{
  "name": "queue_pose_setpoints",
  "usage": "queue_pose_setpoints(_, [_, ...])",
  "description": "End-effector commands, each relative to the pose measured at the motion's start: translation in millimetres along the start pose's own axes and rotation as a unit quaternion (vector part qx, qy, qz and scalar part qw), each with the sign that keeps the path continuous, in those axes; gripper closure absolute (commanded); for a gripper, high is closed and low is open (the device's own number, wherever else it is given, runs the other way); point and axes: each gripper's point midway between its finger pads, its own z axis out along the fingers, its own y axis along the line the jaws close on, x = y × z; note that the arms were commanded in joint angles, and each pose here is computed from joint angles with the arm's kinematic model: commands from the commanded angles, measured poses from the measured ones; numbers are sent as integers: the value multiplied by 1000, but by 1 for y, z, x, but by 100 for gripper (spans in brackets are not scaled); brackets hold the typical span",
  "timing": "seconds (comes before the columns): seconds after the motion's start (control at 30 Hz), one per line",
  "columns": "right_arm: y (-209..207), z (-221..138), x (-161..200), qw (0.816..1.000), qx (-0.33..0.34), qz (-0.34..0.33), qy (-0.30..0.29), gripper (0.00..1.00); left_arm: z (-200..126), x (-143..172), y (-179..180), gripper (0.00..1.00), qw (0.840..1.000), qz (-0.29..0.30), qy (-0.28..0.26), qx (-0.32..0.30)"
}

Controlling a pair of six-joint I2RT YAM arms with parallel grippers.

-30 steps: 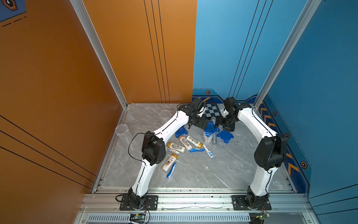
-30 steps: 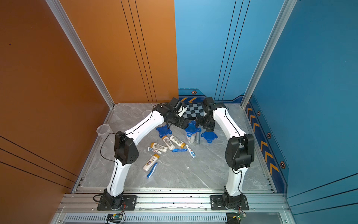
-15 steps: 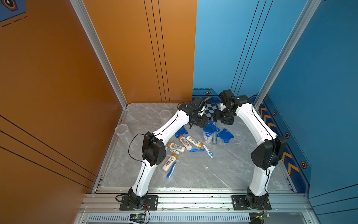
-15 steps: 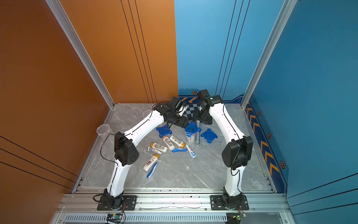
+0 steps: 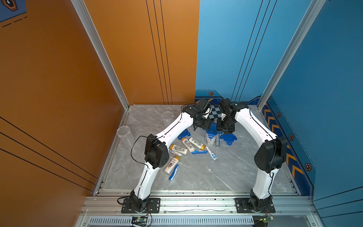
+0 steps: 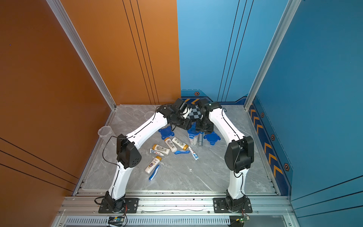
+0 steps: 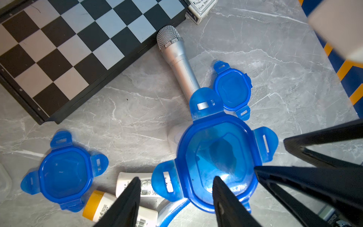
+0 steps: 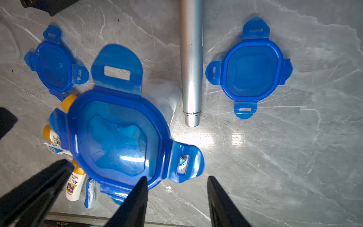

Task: Pack away toiletry kits
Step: Close the fastener on the container.

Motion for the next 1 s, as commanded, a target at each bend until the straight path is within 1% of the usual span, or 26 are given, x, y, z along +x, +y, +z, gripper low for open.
queue_pose_setpoints(0.0, [7,0,-3,1000,-20,8,-6,49,-1,5,-4,42,1000,-6,12,15])
queue_pose_setpoints(0.1, [8,6,-3,1000,-22,8,0,50,3,8,-6,46,1000,-9,19,20])
queue_pose_setpoints(0.23, [9,9,-5,1000,-27,10,2,50,11,12,-5,48,999,-17,29,25])
queue_pose_setpoints(0.6, [8,19,-10,998,-58,30,10,51,27,21,-3,49,996,-46,54,50])
queue_pose_setpoints(0.67, [4,30,-5,997,-58,35,23,51,30,22,-3,50,995,-53,58,58])
queue_pose_setpoints(0.87, [14,41,-8,995,-88,39,30,50,36,28,-6,50,989,-86,77,90])
queue_pose_setpoints(0.97, [18,47,-9,993,-103,46,33,50,39,32,-10,50,983,-113,90,116])
